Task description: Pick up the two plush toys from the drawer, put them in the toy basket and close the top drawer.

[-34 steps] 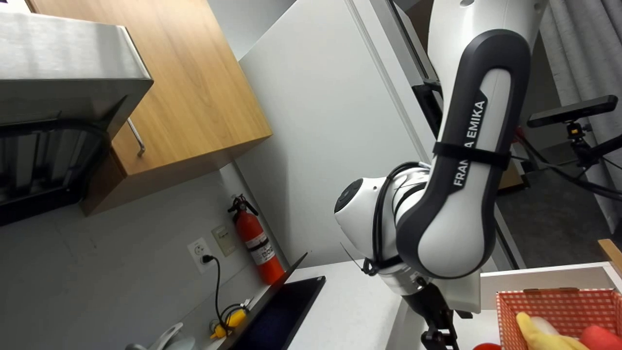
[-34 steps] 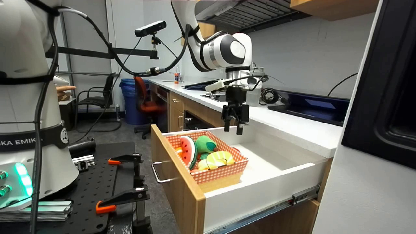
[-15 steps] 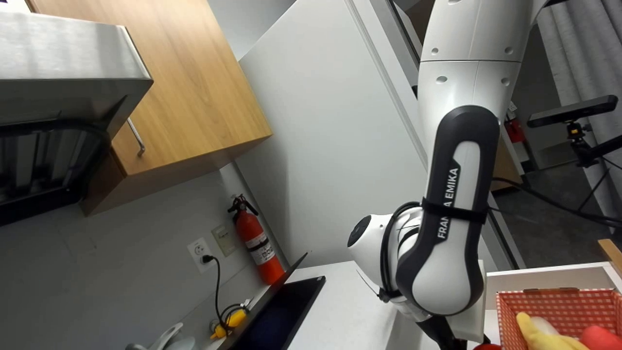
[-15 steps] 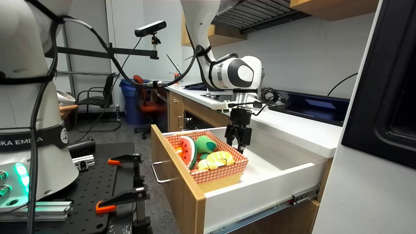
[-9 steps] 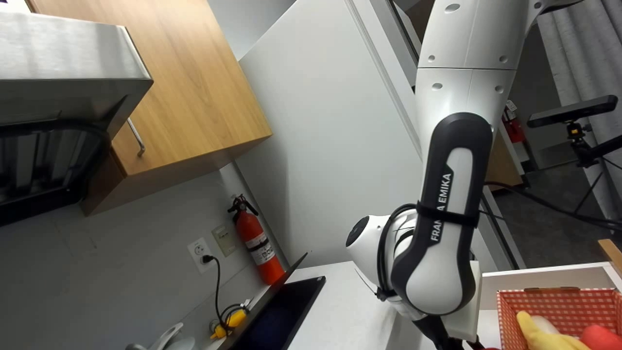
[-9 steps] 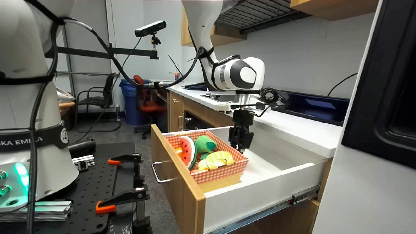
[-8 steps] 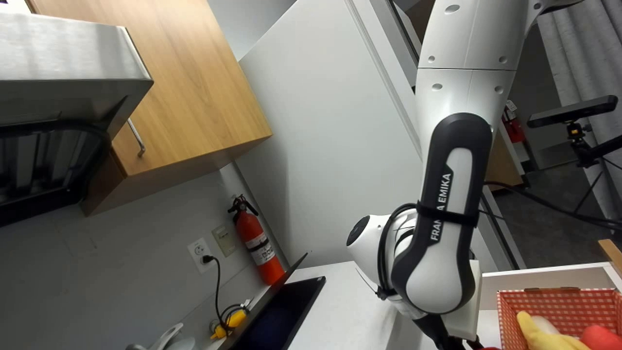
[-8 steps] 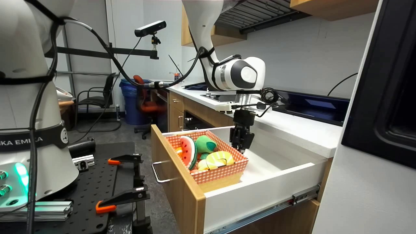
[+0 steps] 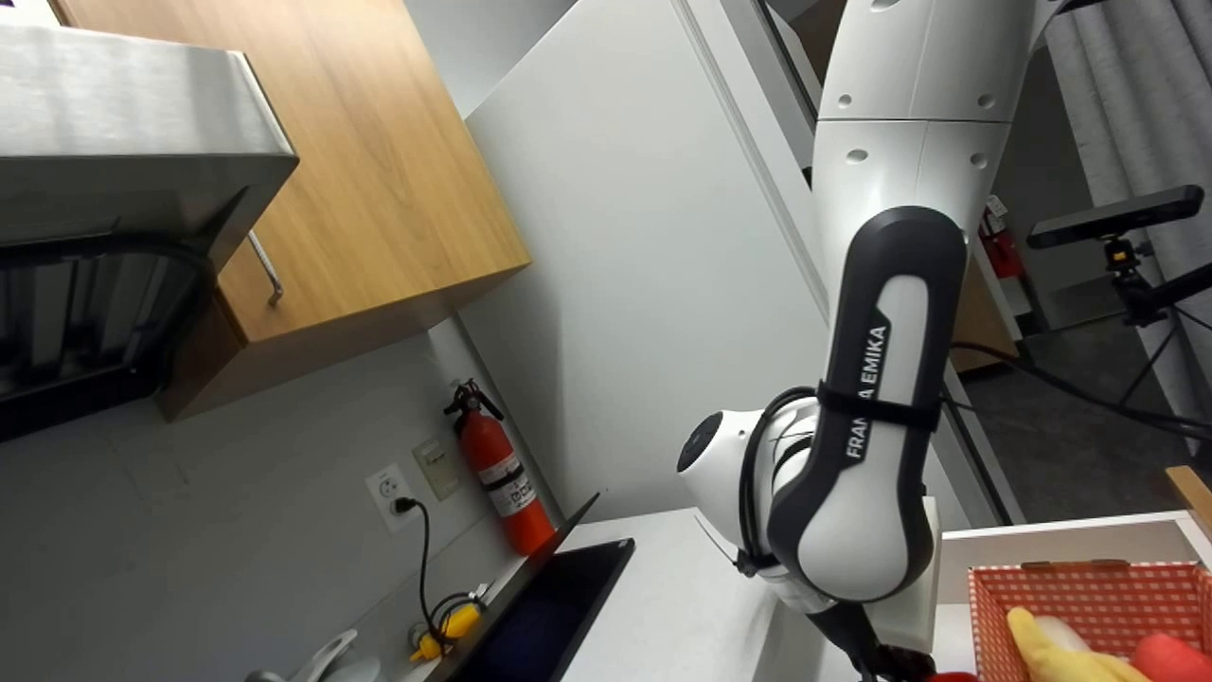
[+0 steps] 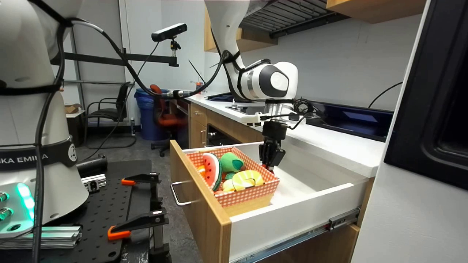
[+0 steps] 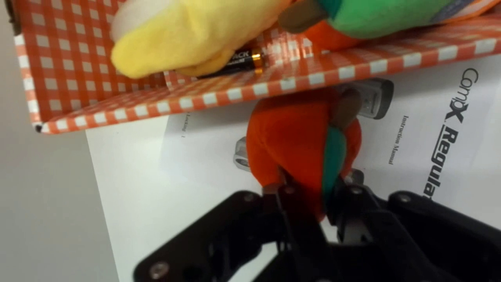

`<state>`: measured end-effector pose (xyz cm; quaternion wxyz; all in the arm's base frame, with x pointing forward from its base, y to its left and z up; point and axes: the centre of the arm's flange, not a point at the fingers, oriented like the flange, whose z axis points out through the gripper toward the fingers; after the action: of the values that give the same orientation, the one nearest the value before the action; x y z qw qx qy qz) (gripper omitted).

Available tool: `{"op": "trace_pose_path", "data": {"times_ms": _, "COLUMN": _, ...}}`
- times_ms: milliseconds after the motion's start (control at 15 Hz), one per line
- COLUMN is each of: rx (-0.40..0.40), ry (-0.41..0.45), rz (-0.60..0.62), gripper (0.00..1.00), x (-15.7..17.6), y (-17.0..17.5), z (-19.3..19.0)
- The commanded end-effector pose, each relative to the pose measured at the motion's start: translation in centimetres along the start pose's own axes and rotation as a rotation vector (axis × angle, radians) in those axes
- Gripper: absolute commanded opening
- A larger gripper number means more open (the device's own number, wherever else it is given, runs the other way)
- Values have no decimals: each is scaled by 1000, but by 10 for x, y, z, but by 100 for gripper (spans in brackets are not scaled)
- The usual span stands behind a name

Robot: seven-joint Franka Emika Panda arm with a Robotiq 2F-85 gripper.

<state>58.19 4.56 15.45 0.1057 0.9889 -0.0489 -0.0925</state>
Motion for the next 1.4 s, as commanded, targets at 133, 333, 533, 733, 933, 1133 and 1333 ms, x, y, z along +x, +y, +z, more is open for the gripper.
{"op": "trace_pose_path", "data": {"times_ms": 133, "rx": -28, "ry": 75, "rz": 18, "gripper": 4, "x": -49, "y": 10, "z": -38}}
{"op": "trace_pose_path", "data": {"times_ms": 333, "rx": -30, "ry": 140, "rz": 40, "gripper": 4, "x": -68, "y": 13, "z": -60}}
{"op": "trace_pose_path", "data": {"times_ms": 533, "rx": -36, "ry": 197, "rz": 64, "gripper": 4, "x": -85, "y": 14, "z": -80}}
{"op": "trace_pose_path", "data": {"times_ms": 733, "rx": -39, "ry": 227, "rz": 86, "gripper": 4, "x": -101, "y": 12, "z": -90}}
{"op": "trace_pose_path", "data": {"times_ms": 933, "rx": -40, "ry": 239, "rz": 96, "gripper": 4, "x": -114, "y": 6, "z": -96}}
{"op": "trace_pose_path", "data": {"times_ms": 1133, "rx": -29, "ry": 244, "rz": 105, "gripper": 4, "x": -121, "y": -2, "z": -99}}
{"op": "trace_pose_path", "data": {"times_ms": 1333, "rx": -24, "ry": 256, "rz": 115, "gripper": 4, "x": -125, "y": -8, "z": -103}}
